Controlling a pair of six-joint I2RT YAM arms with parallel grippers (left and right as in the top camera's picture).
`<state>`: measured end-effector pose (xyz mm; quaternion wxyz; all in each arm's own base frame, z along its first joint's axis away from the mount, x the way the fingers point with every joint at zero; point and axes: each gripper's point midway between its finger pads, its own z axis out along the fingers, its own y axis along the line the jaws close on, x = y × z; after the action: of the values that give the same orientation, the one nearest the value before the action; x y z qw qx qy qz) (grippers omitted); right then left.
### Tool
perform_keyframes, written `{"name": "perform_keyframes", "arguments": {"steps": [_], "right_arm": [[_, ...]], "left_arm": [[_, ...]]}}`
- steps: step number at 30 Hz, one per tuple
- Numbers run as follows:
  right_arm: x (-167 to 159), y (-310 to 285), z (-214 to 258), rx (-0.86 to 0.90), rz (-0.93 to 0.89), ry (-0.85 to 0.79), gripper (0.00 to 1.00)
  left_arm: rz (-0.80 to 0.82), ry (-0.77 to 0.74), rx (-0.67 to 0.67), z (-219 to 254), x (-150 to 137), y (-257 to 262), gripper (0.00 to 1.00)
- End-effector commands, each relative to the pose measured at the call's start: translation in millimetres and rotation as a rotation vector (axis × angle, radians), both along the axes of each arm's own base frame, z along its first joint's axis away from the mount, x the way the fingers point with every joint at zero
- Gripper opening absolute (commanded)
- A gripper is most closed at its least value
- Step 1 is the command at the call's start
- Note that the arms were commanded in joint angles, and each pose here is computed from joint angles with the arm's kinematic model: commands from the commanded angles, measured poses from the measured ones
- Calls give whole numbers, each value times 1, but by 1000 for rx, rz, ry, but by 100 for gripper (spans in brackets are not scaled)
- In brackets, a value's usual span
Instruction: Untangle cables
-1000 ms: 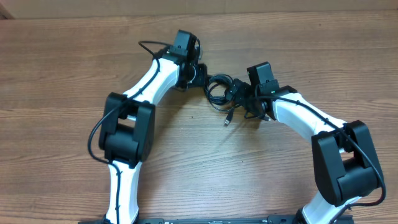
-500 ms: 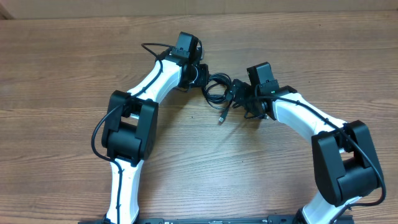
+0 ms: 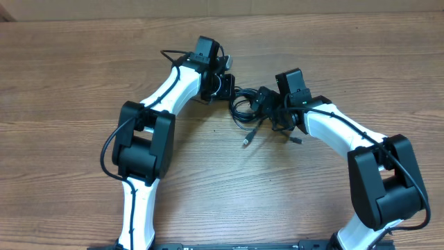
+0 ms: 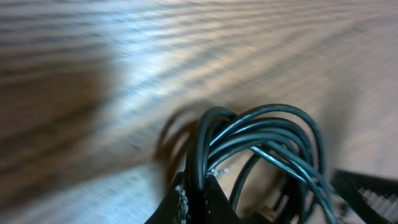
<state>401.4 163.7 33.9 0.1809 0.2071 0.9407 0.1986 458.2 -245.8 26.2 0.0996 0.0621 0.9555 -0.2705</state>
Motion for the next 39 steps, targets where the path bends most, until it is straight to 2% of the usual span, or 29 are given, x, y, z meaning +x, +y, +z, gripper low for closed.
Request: {"name": "perform_keyframes", "arguments": {"steps": [1, 9, 18, 21, 27, 32, 39], "right_arm": [[3, 4, 2, 6, 14, -15, 100], [3, 16, 5, 19, 63, -41, 100], [2, 9, 2, -18, 45, -37, 99], [-1, -6, -4, -96, 7, -17, 99], [-2, -13, -6, -98, -6, -2, 100], [-2, -14, -6, -101, -8, -2, 100], [-5, -42, -12, -127, -78, 55, 97]], "left_arm": [[-96, -95, -190, 85, -7, -20, 4], [-170, -33, -286, 110, -35, -31, 4], [-306, 21, -481, 135, -64, -47, 4], [-323, 5, -467, 135, -65, -46, 4], [-287, -5, -372, 123, -60, -37, 4], [-270, 3, -355, 120, -58, -31, 4], [-116, 15, -196, 110, -40, 26, 4]]}}
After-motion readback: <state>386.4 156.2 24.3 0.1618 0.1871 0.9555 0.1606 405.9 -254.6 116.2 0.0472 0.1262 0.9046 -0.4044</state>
